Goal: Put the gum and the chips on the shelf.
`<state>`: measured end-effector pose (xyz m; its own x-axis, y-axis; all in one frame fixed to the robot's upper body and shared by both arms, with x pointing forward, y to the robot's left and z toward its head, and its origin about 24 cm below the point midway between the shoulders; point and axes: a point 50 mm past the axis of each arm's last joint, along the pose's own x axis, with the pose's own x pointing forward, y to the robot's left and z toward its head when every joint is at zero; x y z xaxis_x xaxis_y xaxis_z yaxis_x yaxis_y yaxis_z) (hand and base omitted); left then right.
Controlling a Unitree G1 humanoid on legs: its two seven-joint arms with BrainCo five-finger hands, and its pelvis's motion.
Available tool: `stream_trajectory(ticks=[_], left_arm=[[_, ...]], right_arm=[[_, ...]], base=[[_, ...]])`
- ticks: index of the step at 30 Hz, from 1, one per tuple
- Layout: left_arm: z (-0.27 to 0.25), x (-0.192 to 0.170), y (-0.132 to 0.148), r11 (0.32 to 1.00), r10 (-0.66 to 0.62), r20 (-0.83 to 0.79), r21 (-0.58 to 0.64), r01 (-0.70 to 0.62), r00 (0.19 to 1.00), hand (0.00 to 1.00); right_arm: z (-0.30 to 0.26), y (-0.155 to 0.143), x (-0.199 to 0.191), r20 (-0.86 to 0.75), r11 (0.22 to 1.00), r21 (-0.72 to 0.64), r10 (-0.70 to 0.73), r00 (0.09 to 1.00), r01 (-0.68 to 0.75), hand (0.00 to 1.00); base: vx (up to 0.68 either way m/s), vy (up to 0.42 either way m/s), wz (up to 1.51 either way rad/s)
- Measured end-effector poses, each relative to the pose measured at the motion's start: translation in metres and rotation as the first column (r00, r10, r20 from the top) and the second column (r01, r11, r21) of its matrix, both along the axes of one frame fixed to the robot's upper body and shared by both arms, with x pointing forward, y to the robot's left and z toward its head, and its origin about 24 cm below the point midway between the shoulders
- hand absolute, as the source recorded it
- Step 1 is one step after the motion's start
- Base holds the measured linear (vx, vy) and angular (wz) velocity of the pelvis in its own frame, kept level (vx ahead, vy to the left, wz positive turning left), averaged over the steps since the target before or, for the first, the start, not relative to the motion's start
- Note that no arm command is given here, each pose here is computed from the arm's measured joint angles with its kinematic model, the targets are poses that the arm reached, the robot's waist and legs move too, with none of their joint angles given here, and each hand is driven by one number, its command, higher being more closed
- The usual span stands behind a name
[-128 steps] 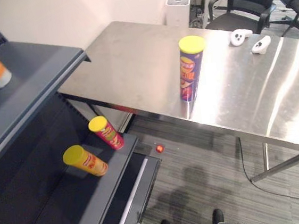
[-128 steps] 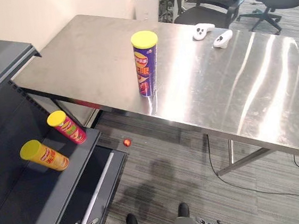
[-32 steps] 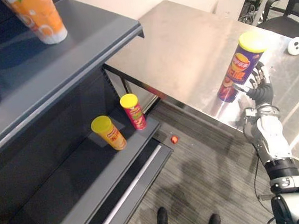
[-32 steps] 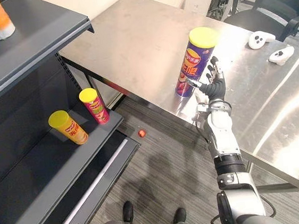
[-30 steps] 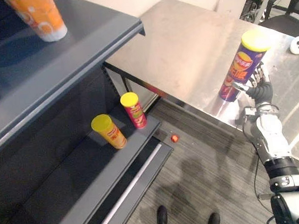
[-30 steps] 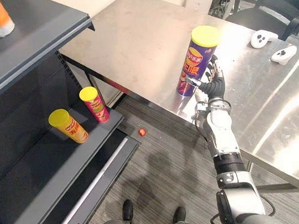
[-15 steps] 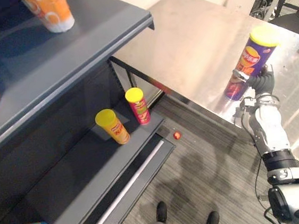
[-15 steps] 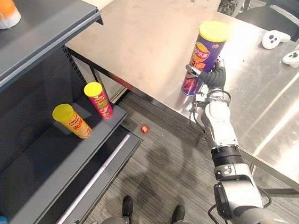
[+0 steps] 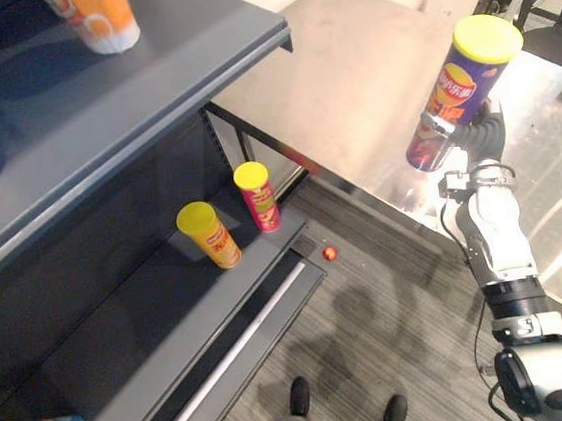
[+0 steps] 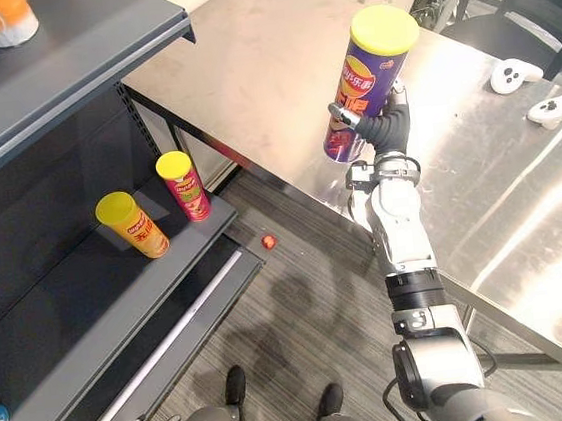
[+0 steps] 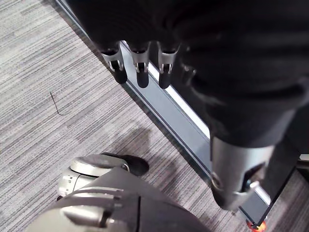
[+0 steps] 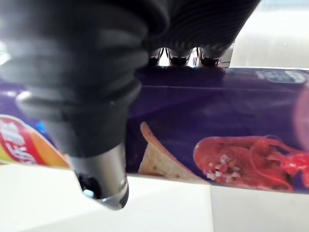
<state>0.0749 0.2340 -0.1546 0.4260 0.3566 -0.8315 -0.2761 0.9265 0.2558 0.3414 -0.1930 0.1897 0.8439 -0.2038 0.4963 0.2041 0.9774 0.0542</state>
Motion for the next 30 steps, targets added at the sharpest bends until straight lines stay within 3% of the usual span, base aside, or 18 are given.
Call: stream_trajectory(ticks=[8, 18, 30], left_arm=[[0.0, -0.003, 0.003, 1.0, 0.026, -0.002, 0.004, -0.026, 1.0, 0.0], [-0.002, -0.021, 0.007, 0.998, 0.055, -0.041, 0.002, -0.055, 0.998, 0.0], [-0.004, -0.03, 0.006, 0.998, 0.057, -0.073, -0.003, -0.057, 0.996, 0.0]], right_arm=[[0.0, 0.007, -0.022, 0.063, 0.999, 0.003, 0.047, 0.997, -0.047, 1.0], [-0.048, 0.0, -0.076, -0.023, 0.995, 0.036, 0.098, 0.995, -0.098, 1.0], [-0.072, -0.005, -0.105, -0.09, 0.992, 0.054, 0.115, 0.989, -0.11, 1.0]], base=[[0.0, -0.008, -0.11], [-0.01, -0.005, -0.14], [-0.01, -0.005, -0.08]])
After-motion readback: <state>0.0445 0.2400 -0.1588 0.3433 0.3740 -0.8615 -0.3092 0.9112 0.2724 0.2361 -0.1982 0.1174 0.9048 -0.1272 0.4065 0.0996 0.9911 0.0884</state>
